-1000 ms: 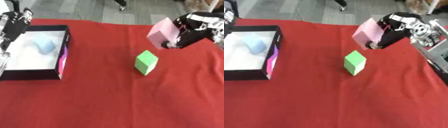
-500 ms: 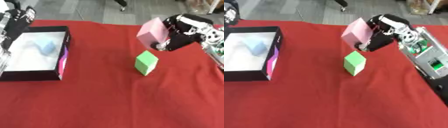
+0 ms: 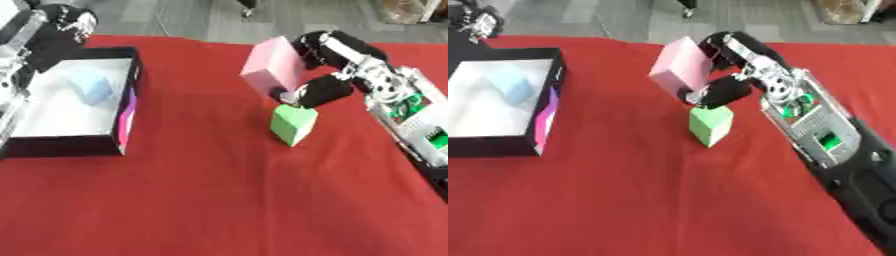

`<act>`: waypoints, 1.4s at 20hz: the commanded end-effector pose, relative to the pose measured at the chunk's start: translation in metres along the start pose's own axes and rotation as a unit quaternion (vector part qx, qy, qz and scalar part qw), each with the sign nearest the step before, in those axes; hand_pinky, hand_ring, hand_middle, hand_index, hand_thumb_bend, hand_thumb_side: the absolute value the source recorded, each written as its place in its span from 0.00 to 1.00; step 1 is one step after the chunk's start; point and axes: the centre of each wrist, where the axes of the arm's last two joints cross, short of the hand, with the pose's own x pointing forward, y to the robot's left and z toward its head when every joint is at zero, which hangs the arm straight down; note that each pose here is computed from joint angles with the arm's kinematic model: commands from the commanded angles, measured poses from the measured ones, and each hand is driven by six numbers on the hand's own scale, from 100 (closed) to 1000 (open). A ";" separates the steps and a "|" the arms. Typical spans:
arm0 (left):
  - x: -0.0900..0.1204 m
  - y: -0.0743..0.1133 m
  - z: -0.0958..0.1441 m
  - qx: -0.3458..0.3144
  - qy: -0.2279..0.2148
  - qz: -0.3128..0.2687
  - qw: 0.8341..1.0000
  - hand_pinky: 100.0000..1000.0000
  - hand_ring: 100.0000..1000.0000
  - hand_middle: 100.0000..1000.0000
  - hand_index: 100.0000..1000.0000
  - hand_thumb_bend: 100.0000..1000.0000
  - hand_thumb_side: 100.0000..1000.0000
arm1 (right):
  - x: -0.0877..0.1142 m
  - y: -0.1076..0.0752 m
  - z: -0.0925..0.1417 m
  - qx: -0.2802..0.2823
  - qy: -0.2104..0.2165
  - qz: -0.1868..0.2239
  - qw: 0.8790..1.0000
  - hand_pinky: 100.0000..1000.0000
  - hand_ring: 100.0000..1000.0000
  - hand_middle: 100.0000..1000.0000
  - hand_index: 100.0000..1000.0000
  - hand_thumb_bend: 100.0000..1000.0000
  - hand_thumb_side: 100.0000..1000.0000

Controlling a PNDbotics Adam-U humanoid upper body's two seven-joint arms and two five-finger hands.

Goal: Pick up the objects with one hand, pass them to the other hand, and then place them into the box on the other side of the table.

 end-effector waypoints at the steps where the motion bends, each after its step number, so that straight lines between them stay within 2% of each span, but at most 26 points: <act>1: 0.018 0.011 0.002 -0.020 -0.032 -0.040 0.999 0.72 0.75 0.63 0.70 0.03 0.66 | 0.005 0.001 -0.004 -0.015 -0.023 0.009 1.000 0.79 0.64 0.50 0.55 0.03 0.00; 3: 0.026 0.010 0.002 -0.039 -0.043 -0.050 0.997 0.72 0.75 0.63 0.70 0.03 0.67 | 0.005 0.006 -0.007 -0.022 -0.034 0.009 0.999 0.79 0.65 0.50 0.55 0.05 0.00; 8: 0.042 0.009 0.003 -0.083 -0.064 -0.067 0.992 0.72 0.75 0.64 0.71 0.04 0.67 | -0.001 0.022 -0.014 -0.027 -0.061 0.004 0.998 0.80 0.65 0.51 0.55 0.00 0.00; 18: 0.065 -0.005 -0.001 -0.154 -0.089 -0.116 0.977 0.72 0.76 0.68 0.74 0.08 0.66 | -0.008 0.049 -0.027 -0.056 -0.109 -0.047 0.991 0.81 0.66 0.51 0.56 0.00 0.00; 23: 0.069 -0.011 -0.007 -0.189 -0.091 -0.145 0.967 0.74 0.78 0.71 0.77 0.11 0.61 | -0.009 0.063 -0.032 -0.057 -0.126 -0.059 0.989 0.81 0.66 0.51 0.56 0.00 0.00; 28: 0.069 -0.014 -0.013 -0.216 -0.091 -0.177 0.956 0.75 0.80 0.72 0.79 0.16 0.58 | -0.006 0.069 -0.034 -0.054 -0.141 -0.060 0.987 0.81 0.66 0.51 0.56 0.00 0.00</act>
